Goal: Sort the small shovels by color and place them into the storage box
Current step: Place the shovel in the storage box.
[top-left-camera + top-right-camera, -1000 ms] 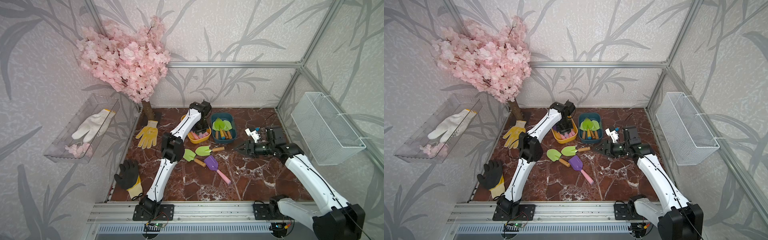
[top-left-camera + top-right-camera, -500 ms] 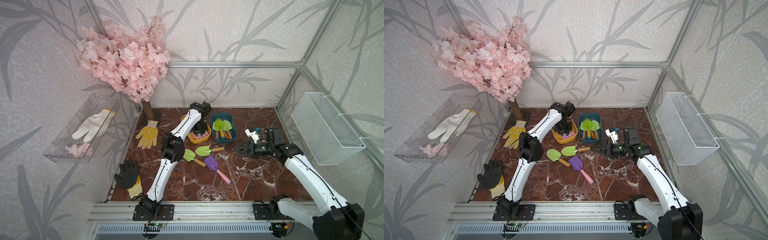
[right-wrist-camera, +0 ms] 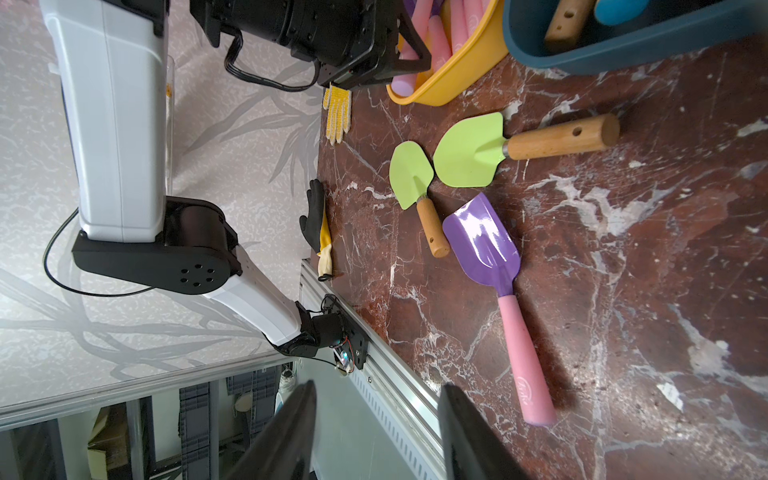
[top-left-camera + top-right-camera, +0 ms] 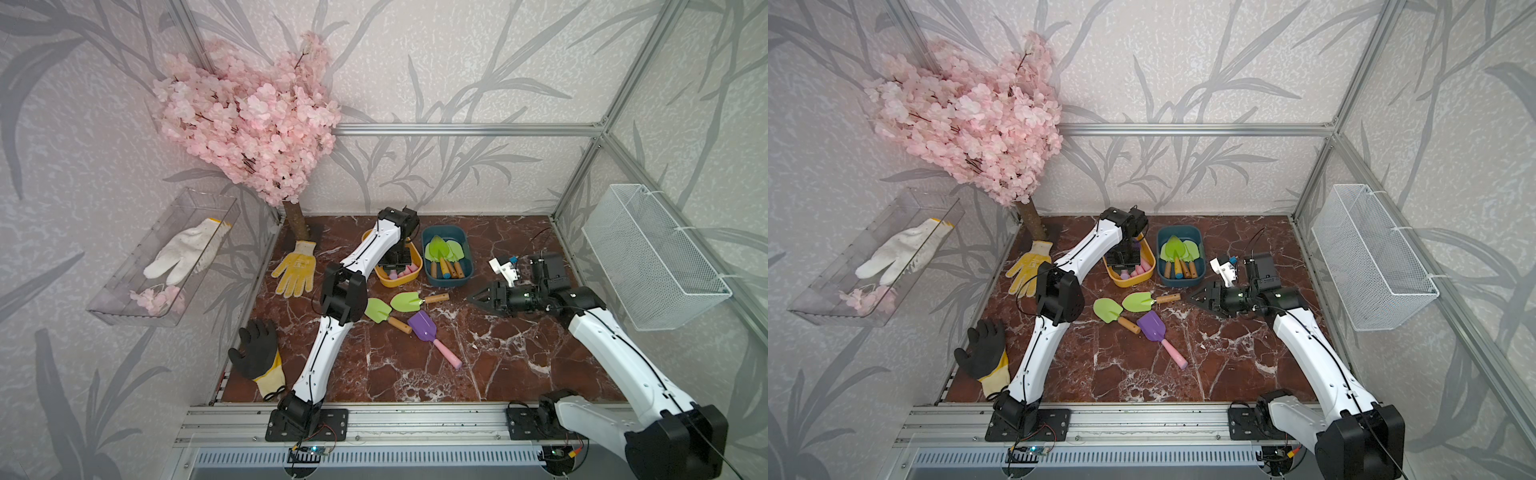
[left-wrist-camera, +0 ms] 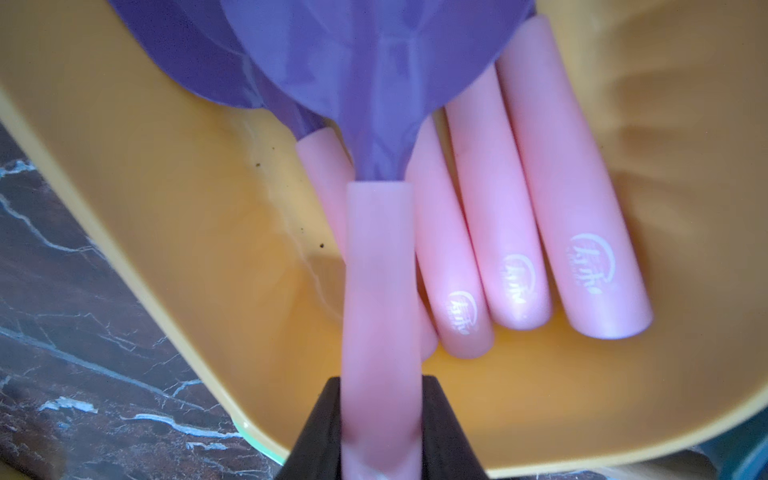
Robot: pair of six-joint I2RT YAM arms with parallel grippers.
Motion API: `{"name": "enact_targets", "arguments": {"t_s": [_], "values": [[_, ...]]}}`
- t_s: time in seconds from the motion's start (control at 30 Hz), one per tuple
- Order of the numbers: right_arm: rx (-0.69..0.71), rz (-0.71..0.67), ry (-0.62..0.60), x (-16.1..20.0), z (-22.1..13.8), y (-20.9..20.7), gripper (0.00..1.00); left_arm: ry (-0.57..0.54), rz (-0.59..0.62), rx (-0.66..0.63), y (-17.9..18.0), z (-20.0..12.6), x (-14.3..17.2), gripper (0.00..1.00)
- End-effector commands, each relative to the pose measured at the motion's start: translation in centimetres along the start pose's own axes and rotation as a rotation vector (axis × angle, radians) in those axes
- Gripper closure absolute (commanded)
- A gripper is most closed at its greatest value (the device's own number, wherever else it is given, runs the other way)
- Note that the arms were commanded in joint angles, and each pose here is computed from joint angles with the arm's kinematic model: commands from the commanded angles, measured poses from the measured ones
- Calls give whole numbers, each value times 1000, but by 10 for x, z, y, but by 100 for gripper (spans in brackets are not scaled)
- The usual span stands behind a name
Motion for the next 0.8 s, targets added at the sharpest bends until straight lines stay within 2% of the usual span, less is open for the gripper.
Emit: {"name": "enact_targets", "arguments": {"t_s": [0.0,0.3,0.77], "values": [[-15,-17,-2,-1,0,2,48,-23,-17,-10,6,-7,-3,100],[-16,-15,0,-2,1,1,48,-29,-7,10,4,-6,-8,100],[-17,-12,4,0,2,0,48,-7,6,-8,3,11,-11,98]]}}
Point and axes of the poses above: each gripper's point midway between its finger pads, its own z axis out along the fingers, its own y axis along the line the jaws close on, x = y × z, the point moved 7 cm from there along -z, back along the fingers, and after that the axes turned 11 degrees about -z, right-handed, at the moved point
